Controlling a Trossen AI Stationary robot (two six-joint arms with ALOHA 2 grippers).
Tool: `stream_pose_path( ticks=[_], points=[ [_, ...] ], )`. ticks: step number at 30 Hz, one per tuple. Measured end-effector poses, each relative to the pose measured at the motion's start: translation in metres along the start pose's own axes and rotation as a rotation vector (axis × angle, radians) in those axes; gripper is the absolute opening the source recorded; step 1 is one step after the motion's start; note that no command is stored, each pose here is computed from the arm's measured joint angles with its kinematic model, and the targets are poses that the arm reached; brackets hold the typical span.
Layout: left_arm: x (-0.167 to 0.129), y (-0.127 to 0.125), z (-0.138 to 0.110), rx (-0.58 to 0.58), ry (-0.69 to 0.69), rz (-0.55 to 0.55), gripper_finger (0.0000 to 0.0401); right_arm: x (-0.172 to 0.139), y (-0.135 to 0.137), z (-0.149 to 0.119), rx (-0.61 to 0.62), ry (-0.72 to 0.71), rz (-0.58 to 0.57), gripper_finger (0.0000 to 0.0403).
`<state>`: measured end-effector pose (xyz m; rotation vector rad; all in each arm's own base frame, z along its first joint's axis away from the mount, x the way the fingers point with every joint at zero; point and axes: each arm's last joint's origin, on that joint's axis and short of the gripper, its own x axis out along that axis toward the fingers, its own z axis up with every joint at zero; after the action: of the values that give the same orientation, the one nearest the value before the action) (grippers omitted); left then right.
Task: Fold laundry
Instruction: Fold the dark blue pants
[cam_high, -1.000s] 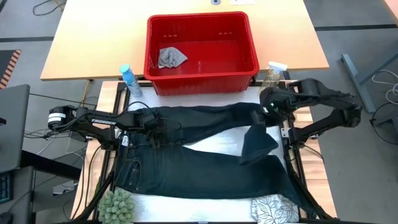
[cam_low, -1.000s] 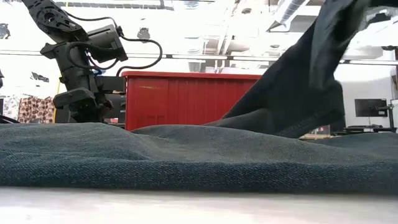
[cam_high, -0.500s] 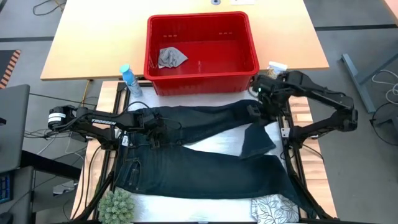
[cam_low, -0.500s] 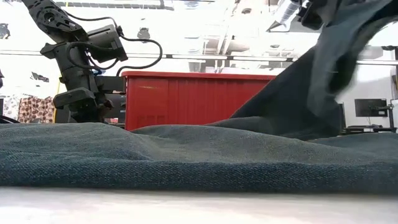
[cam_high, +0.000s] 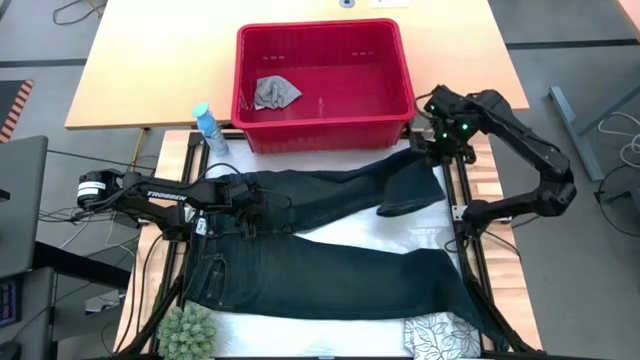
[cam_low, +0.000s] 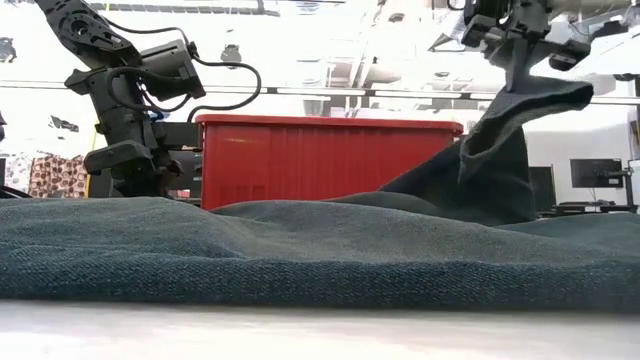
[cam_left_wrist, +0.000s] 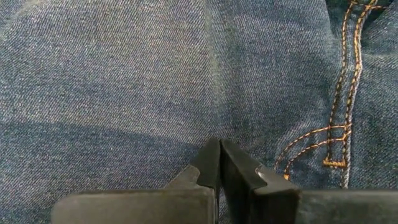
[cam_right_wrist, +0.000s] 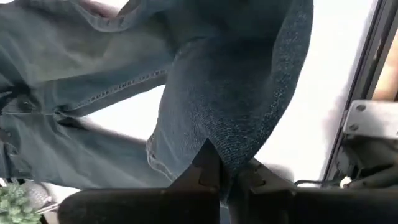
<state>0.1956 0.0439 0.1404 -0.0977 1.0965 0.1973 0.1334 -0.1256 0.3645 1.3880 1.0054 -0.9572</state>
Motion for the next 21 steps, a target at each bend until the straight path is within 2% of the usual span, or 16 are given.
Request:
stream_pose_path(
  ticks=[3, 8, 13, 18, 21],
  points=[
    [0.0, 0.0, 0.0, 0.0, 0.0, 0.0, 0.0, 0.001, -0.006, 0.014, 0.0, -0.029, -0.034, 0.0027],
    [0.0, 0.0, 0.0, -0.015, 0.004, -0.001, 0.0, 0.012, -0.01, 0.037, 0.021, -0.066, -0.163, 0.0028],
    [0.0, 0.0, -0.002, -0.038, 0.022, -0.003, 0.0, 0.026, -0.008, 0.054, -0.041, -0.062, -0.287, 0.0027],
    [0.0, 0.0, -0.002, -0.055, 0.025, -0.003, 0.0, 0.04, -0.008, 0.071, -0.088, -0.113, -0.486, 0.0028],
    [0.0, 0.0, -0.002, -0.065, 0.025, -0.002, 0.0, 0.044, -0.007, 0.074, -0.069, -0.121, -0.52, 0.0028]
  ],
)
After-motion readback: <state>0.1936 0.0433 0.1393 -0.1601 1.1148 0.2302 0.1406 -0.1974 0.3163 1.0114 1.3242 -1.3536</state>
